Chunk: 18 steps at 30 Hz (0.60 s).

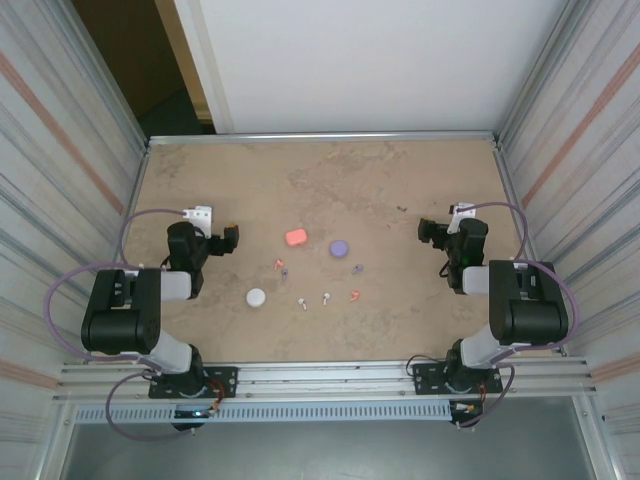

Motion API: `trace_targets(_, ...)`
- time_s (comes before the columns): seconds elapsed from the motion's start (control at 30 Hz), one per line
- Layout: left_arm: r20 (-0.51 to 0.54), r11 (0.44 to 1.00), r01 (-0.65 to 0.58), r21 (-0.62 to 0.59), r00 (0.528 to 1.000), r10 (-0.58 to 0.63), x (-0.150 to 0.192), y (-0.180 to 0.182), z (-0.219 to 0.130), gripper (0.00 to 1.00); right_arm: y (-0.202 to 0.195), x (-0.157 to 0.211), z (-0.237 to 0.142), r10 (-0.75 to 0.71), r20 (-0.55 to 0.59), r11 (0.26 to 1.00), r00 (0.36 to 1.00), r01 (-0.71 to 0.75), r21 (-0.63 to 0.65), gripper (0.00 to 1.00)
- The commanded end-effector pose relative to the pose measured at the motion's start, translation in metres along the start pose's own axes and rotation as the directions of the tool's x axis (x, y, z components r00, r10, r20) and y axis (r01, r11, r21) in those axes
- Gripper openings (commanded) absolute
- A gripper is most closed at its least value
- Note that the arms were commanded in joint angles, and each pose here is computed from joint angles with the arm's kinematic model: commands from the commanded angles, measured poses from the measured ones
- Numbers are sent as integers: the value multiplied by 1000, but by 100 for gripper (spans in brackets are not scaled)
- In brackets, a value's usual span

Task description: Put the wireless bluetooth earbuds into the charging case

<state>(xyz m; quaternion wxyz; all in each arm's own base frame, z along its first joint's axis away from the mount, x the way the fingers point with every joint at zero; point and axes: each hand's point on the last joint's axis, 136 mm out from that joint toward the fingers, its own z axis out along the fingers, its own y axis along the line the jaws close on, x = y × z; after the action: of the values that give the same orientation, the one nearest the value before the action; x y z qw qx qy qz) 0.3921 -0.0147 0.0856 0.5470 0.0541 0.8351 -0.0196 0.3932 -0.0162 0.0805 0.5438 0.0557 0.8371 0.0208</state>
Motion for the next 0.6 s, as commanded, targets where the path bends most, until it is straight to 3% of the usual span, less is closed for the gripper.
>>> trace_targets(0.0,14,1000,-4,0,1000,4,-6,-1,1,99,-1,0,1,-10,-1,1000,1000,10,12,99)
trace_targets(0.37,53,999,-28,43,998,26,-8,-9,-5,99,0,-2,0,-11,7,1000,1000,11,11,99)
trace_targets(0.57,97,999,-25,22,995,23,-27,-7,-25,99,1,-16,-13,-21,31,999,999,20,33,99)
